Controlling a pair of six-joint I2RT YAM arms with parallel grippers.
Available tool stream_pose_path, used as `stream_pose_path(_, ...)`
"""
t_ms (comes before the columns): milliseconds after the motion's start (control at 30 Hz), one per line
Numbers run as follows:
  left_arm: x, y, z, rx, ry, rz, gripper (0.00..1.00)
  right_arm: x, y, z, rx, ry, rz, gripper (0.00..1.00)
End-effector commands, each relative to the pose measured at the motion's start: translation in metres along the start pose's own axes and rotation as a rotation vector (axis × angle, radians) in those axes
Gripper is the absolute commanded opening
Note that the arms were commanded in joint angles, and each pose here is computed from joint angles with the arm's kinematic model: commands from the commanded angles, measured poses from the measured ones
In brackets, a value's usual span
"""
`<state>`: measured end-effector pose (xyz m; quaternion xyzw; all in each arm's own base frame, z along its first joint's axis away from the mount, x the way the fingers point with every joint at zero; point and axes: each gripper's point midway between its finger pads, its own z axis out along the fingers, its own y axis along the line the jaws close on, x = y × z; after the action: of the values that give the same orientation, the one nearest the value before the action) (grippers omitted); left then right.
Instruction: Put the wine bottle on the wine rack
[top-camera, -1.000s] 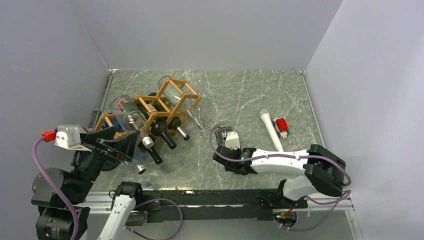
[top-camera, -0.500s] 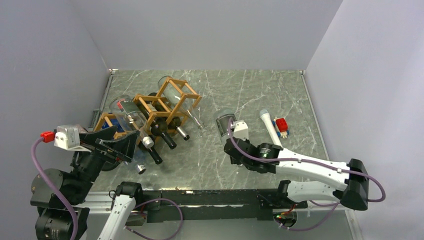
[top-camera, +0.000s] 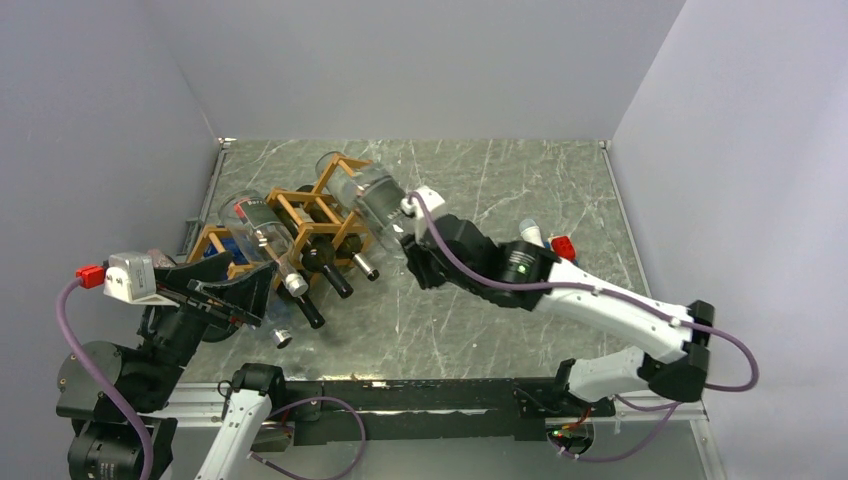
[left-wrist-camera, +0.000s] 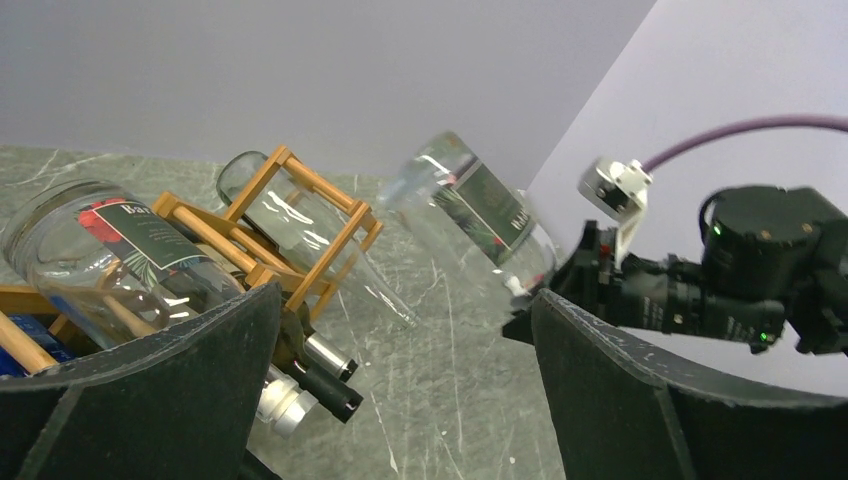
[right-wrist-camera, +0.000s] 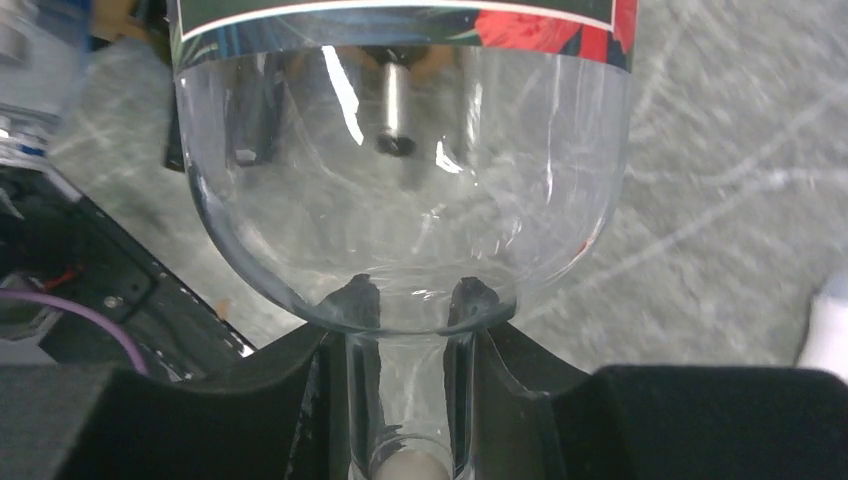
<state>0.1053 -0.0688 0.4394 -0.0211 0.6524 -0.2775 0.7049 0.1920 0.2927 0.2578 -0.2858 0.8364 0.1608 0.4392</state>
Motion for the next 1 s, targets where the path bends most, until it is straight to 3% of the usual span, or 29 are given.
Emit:
stream_pose_path(0, -0.010, -0.005, -0.004, 0.016, -0.036, 0.013, 0.99, -0.123, 0.036, 0.003, -0.149, -0.309, 0.019, 0.00)
stream_pose_path(233, -0.008, -0.003, -0.002, 0.007, -0.024, 0.016, 0.99, -0.175, 0.046, 0.054, -0.237, -0.314, 0.095, 0.00)
stream_pose_path(400, -0.004, -0.001, 0.002, 0.007, -0.016, 0.019, 0.99, -0.187, 0.053, 0.081, -0.279, -0.272, 0.095, 0.00)
stream_pose_path(967, -0.005, -0.001, 0.003, 0.011, -0.020, 0.019, 0.99, -0.169, 0.070, 0.130, -0.302, -0.071, 0.202, 0.00)
